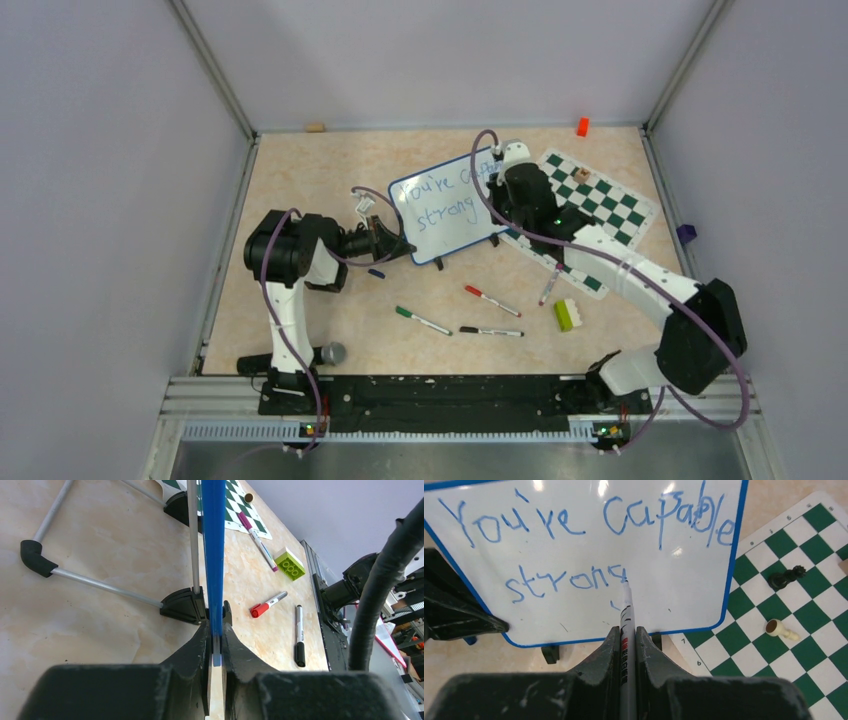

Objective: Write a sentence on the whiteboard
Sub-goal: Write a sentence on the whiteboard, then pick up the pen cap from the center of the board.

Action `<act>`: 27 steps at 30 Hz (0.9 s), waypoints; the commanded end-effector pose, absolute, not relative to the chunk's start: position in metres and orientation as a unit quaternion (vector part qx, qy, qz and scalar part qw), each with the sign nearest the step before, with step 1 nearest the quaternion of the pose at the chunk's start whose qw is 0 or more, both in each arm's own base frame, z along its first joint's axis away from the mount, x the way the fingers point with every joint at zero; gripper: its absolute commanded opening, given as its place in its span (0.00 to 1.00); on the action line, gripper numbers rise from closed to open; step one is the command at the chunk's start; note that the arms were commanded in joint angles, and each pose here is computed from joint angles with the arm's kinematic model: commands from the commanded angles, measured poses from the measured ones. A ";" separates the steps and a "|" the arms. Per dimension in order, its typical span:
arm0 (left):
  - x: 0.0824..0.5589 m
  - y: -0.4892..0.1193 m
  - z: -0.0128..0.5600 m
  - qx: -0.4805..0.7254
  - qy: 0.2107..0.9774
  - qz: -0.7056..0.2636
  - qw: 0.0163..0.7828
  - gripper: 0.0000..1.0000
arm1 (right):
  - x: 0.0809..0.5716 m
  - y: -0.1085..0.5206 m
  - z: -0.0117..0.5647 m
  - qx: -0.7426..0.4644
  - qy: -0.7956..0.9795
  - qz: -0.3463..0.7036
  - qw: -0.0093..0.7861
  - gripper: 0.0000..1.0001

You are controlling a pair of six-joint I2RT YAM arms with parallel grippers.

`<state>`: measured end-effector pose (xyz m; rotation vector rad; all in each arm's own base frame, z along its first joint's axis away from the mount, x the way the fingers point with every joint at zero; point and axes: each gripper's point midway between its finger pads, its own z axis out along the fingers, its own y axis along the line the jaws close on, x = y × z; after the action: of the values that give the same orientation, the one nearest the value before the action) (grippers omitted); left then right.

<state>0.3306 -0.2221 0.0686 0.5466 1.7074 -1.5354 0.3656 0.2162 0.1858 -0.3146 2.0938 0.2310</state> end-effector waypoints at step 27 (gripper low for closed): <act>0.324 -0.183 0.120 0.250 0.632 -0.555 0.479 0.82 | 0.314 0.201 0.252 -0.089 0.771 0.222 0.591 0.00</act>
<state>0.3265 -0.1920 0.0980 0.5250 1.6530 -1.4345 0.3149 0.2021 0.2326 -0.2308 1.8655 0.4732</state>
